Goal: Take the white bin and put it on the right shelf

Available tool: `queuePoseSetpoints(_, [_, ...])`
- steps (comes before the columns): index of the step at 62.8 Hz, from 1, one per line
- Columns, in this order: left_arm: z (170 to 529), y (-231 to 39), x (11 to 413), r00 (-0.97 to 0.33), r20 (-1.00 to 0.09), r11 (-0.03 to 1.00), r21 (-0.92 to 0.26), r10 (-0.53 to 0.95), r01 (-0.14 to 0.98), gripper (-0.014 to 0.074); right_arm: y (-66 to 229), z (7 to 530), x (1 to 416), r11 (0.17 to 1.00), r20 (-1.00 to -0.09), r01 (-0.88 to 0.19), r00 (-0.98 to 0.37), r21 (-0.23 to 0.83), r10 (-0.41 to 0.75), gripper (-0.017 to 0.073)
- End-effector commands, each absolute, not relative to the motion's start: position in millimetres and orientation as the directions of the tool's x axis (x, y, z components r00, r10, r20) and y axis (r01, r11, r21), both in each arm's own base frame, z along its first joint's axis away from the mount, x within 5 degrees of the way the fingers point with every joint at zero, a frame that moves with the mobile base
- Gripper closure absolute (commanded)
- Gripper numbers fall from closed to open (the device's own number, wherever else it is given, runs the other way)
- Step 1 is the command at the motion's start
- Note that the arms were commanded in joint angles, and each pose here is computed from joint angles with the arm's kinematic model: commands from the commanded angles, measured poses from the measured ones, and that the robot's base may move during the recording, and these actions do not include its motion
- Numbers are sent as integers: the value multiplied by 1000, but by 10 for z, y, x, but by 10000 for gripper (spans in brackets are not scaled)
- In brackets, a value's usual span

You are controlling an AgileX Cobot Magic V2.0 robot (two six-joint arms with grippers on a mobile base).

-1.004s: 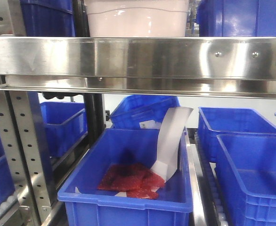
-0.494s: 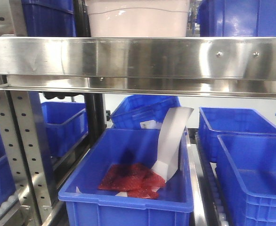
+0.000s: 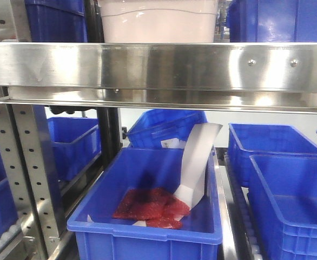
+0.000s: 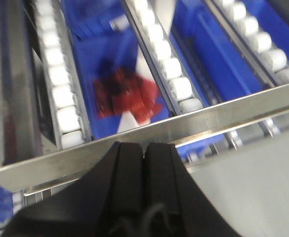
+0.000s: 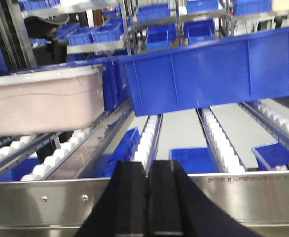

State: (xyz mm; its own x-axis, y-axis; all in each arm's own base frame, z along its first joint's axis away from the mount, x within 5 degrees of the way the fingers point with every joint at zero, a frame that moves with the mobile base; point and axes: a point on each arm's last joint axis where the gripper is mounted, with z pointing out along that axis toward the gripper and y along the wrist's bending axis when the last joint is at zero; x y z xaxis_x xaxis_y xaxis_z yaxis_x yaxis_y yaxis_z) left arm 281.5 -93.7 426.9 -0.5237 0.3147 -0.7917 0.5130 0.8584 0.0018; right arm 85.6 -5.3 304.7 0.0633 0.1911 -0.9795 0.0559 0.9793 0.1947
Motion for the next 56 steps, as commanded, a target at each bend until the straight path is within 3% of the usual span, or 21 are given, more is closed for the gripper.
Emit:
queuePoseSetpoints(1, [4502, -861, 2532, -366, -905, 881, 20, 217, 472, 712, -83, 3152, 806, 976, -973, 83, 131, 202, 191, 490])
queuePoseSetpoints(34, [3605, -391, 1204, -91, -993, 942, 43, 77, 334, 713, -83, 3152, 805, 974, -971, 81, 132, 212, 200, 490])
queuePoseSetpoints(56, [3347, -308, 834, -69, -996, 937, 37, 65, 348, 712, -81, 3151, 808, 974, -971, 80, 130, 212, 200, 490])
